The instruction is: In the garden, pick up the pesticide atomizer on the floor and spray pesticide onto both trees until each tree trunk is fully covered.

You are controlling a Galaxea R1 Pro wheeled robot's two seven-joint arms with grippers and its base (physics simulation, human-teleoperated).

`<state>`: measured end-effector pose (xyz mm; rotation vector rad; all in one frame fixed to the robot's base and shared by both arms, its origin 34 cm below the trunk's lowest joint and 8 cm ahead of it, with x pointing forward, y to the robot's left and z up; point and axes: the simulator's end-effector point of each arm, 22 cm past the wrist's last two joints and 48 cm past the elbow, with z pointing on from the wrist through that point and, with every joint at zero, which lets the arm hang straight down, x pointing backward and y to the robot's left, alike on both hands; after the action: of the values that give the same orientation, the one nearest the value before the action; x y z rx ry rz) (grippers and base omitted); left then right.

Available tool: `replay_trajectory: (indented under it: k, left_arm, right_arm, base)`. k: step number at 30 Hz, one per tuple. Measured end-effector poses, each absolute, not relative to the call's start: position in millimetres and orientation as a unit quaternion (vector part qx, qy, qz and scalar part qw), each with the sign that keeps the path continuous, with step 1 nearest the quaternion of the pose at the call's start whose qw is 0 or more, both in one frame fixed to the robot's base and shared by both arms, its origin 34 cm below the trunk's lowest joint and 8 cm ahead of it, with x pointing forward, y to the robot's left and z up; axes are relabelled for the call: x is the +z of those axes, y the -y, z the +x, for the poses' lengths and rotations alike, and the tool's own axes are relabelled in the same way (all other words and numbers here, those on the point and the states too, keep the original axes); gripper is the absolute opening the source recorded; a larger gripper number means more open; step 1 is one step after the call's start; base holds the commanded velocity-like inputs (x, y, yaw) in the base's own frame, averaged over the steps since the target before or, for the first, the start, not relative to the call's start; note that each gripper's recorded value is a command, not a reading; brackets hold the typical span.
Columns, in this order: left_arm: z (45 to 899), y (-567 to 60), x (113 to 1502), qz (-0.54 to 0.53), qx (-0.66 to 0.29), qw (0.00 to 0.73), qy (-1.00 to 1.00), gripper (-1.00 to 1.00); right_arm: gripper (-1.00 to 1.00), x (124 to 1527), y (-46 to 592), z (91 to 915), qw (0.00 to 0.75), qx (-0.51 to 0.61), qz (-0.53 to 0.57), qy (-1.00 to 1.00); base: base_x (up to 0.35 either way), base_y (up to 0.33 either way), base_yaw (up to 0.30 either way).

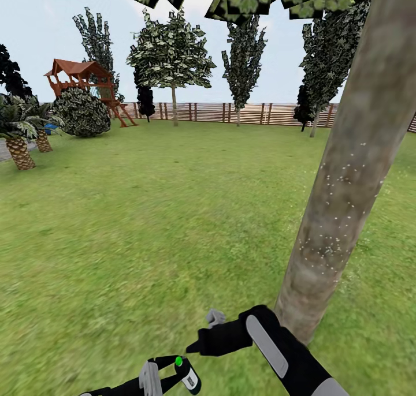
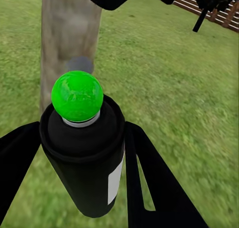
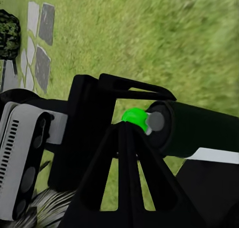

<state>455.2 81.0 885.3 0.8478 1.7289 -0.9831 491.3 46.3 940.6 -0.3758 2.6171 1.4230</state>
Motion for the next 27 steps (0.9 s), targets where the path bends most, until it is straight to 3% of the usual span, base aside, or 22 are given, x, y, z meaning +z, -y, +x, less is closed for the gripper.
replay_trajectory:
  k: [27]
  left_arm:
    - [447.6, -76.5, 888.6, 0.346, -0.407, 0.472, -0.701, -1.0]
  right_arm:
    - [-1.0, 928.4, -59.3, 484.0, 0.053, 0.462, -0.117, -0.877]
  base:
    - [0.0, 0.0, 0.0]
